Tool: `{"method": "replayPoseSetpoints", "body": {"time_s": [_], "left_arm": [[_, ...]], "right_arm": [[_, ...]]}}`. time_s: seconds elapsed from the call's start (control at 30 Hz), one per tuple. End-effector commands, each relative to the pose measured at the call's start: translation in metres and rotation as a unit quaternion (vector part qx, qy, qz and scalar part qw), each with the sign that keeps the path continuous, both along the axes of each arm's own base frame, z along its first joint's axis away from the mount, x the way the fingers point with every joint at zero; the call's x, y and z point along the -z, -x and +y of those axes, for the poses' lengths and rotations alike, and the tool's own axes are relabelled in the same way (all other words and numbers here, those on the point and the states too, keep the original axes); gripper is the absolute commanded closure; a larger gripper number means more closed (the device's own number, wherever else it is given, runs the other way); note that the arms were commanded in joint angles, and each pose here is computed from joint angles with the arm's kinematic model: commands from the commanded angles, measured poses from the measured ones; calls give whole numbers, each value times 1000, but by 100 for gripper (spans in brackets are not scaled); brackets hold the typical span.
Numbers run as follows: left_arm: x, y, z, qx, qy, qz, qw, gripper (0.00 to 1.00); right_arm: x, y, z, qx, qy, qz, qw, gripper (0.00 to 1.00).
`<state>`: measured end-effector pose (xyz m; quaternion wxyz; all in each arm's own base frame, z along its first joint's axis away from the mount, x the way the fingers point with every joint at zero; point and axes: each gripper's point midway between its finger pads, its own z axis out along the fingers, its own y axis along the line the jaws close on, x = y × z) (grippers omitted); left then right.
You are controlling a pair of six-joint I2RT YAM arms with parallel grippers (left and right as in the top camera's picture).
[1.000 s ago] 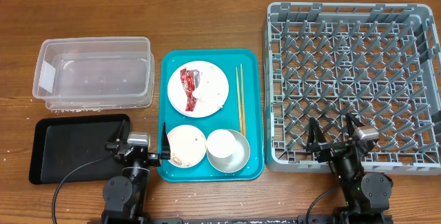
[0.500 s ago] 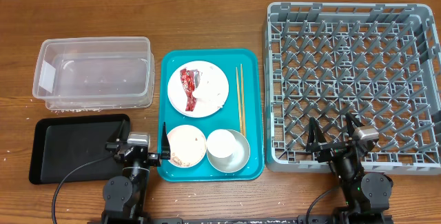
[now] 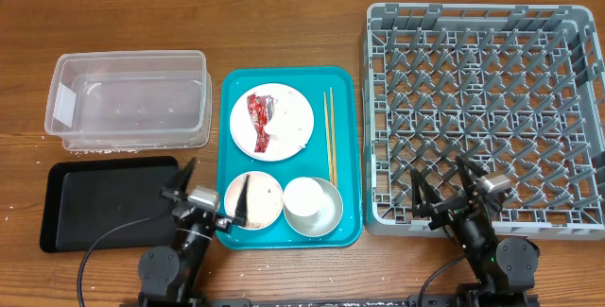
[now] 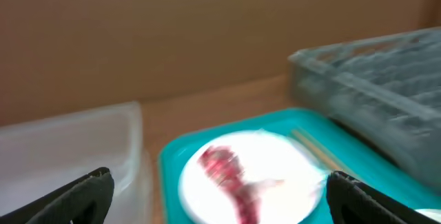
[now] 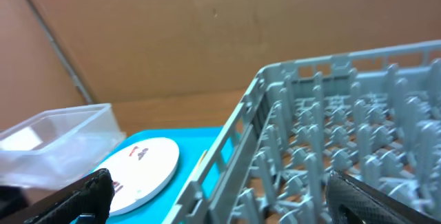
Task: Sort waste into correct bins and load items into the dishwasher
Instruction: 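Reach the left gripper to the white cup and grasp it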
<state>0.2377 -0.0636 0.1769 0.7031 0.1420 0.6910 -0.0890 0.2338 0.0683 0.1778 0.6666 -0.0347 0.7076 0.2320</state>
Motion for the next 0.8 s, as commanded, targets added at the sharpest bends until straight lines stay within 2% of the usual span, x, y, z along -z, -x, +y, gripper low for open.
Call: {"method": "replayPoseSetpoints", "body": {"time_s": [0.0, 0.1, 0.2, 0.37, 0.5, 0.63, 0.77], "left_arm": [[-36, 18, -28, 94, 35, -36, 994, 0], [-67, 27, -27, 95, 38, -57, 993, 0], [-105, 40, -26, 95, 39, -47, 994, 0], [-120, 30, -22, 72, 59, 120, 988, 0], [-138, 12, -36, 99, 62, 248, 962, 0], [-149, -3, -45, 112, 67, 328, 936, 0], [-135, -9, -69, 156, 148, 422, 881, 0]], "right_arm": [[-46, 13, 7, -25, -23, -29, 999, 0], [-79, 25, 10, -36, -23, -38, 998, 0], [-114, 37, 12, -45, -22, -6, 999, 0], [-152, 19, 15, -49, -21, 90, 995, 0], [-160, -7, 16, -46, -21, 192, 980, 0], [-155, -28, 22, -56, -26, 269, 961, 0], [-139, -24, 40, -115, -40, 315, 941, 0]]}}
